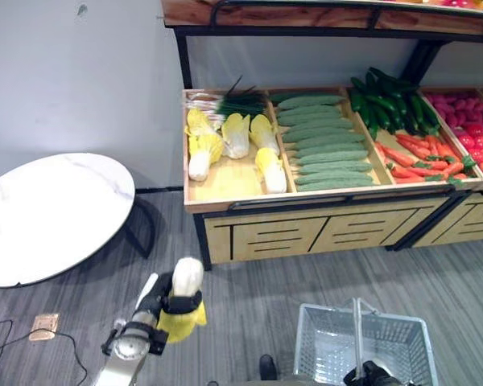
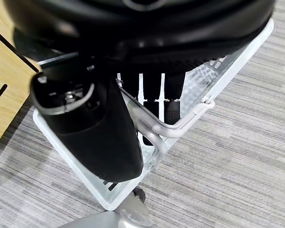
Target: Get the vegetables into the basket
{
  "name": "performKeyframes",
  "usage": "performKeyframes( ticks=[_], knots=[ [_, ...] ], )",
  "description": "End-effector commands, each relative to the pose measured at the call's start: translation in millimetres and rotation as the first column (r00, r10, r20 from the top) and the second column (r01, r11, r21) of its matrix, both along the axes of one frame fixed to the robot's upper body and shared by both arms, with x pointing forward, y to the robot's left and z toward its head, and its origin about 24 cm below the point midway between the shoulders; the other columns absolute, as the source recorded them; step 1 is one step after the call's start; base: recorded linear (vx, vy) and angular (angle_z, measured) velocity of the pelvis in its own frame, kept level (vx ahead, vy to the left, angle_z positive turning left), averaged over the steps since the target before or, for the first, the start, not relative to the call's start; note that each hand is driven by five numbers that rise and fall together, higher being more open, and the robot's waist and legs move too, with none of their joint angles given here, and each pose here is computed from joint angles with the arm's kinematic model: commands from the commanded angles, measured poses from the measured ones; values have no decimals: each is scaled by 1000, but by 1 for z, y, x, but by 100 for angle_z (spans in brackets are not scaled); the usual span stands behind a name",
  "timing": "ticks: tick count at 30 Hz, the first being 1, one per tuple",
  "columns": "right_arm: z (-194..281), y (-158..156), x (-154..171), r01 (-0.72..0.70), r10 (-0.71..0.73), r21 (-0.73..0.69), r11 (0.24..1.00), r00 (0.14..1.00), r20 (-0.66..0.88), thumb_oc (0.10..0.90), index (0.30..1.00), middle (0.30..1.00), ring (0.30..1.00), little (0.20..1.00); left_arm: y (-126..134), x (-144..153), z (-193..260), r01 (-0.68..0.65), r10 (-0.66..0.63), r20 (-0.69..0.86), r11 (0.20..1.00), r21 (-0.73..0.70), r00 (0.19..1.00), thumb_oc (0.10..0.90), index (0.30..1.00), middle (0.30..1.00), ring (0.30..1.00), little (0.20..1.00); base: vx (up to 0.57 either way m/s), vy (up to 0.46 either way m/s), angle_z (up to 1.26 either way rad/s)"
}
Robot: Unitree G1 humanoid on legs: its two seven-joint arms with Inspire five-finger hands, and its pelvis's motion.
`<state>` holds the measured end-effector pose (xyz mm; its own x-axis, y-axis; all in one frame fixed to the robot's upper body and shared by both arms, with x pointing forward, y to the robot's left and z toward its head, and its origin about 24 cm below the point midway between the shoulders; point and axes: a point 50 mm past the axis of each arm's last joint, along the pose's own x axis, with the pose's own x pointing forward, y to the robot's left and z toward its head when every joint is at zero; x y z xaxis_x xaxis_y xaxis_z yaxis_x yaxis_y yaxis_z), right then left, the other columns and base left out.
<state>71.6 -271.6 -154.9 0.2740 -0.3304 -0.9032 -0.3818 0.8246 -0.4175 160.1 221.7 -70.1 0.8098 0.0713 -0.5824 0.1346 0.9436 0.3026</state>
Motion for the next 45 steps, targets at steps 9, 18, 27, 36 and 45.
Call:
performKeyframes(
  ticks=[9,18,27,36,45],
  knots=[
    [3,-12,-5,0,-1,-52,999,1000,-28,400,300,300,300,300,-27,30,34,20,50,199,942,-334,979,400,300,300,300,300,13,39,2],
    [0,-10,-14,61,-63,-47,997,997,-44,400,300,300,300,300,-30,39,42,47,29,231,948,-316,972,400,300,300,300,300,4,53,-12],
    [0,-8,-9,110,-110,-37,993,994,-7,400,300,300,300,300,-28,50,50,46,38,271,953,-299,962,400,300,300,300,300,-10,67,-26],
    [2,0,13,73,-72,-28,997,996,53,400,300,300,300,300,-20,66,67,48,45,350,966,-253,936,400,300,300,300,300,-32,-19,-88],
    [3,-2,12,79,-77,-36,996,996,51,400,300,300,300,300,-19,74,70,34,53,366,973,-226,929,400,300,300,300,300,33,-29,-53]
  ],
)
